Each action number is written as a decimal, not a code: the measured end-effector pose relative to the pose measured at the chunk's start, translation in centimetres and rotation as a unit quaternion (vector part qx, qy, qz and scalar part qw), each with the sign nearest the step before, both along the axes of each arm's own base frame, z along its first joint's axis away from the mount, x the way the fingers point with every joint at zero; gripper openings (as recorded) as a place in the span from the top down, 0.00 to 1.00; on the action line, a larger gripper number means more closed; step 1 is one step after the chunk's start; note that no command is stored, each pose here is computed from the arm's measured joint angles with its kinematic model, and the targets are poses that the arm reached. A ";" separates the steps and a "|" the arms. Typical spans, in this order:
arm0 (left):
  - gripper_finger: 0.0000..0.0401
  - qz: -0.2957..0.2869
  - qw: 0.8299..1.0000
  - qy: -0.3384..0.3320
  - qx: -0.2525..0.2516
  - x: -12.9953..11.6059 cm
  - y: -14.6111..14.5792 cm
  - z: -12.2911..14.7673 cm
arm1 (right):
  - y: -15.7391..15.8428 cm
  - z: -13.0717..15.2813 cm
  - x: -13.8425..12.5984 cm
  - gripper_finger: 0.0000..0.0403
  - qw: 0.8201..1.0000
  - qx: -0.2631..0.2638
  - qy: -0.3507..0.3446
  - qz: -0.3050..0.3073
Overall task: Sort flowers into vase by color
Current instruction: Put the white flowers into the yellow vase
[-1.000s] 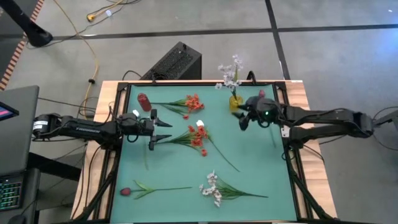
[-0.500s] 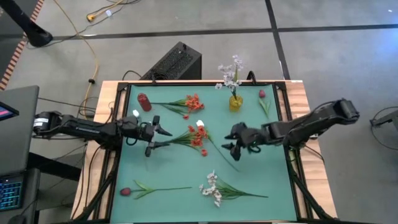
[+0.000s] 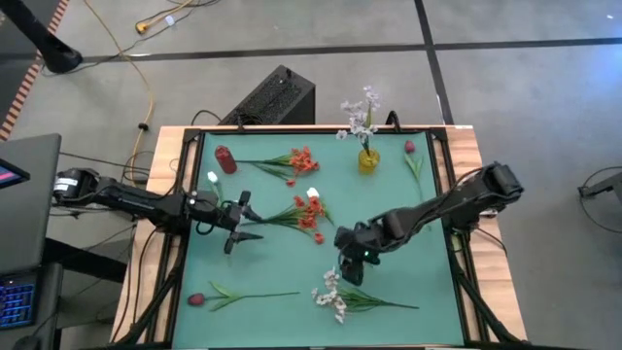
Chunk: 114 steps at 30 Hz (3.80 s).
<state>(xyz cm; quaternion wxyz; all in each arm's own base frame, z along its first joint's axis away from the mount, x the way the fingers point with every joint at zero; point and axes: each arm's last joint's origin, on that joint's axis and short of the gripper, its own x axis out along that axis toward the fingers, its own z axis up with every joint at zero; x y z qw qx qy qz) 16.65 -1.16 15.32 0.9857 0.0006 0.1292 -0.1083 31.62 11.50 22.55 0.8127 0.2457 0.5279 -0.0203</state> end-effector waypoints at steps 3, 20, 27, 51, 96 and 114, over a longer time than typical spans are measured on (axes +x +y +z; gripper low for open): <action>0.51 -0.016 1.000 0.006 -0.003 -0.1 -0.6 -0.1 | 1.7 -0.1 0.3 0.37 0.999 0.019 0.026 0.029; 0.51 -0.011 1.000 -0.005 0.012 -0.1 -1.4 0.1 | 9.1 -6.4 -2.9 0.37 0.969 0.053 0.223 0.088; 0.51 -0.010 0.998 -0.049 0.024 0.1 -1.4 0.8 | 10.2 -8.3 -3.3 0.37 0.968 0.012 0.238 0.082; 0.51 0.001 0.997 -0.072 0.041 0.1 -1.3 1.2 | 4.5 3.1 -2.3 0.86 0.978 -0.173 -0.107 0.031; 0.51 0.030 0.996 -0.080 0.018 0.2 -1.2 1.5 | -19.7 4.1 -13.7 0.91 0.763 -0.413 -0.308 -0.391; 0.51 0.030 0.996 -0.080 0.018 0.2 -1.2 1.5 | -21.0 3.3 -12.5 0.91 0.764 -0.414 -0.311 -0.385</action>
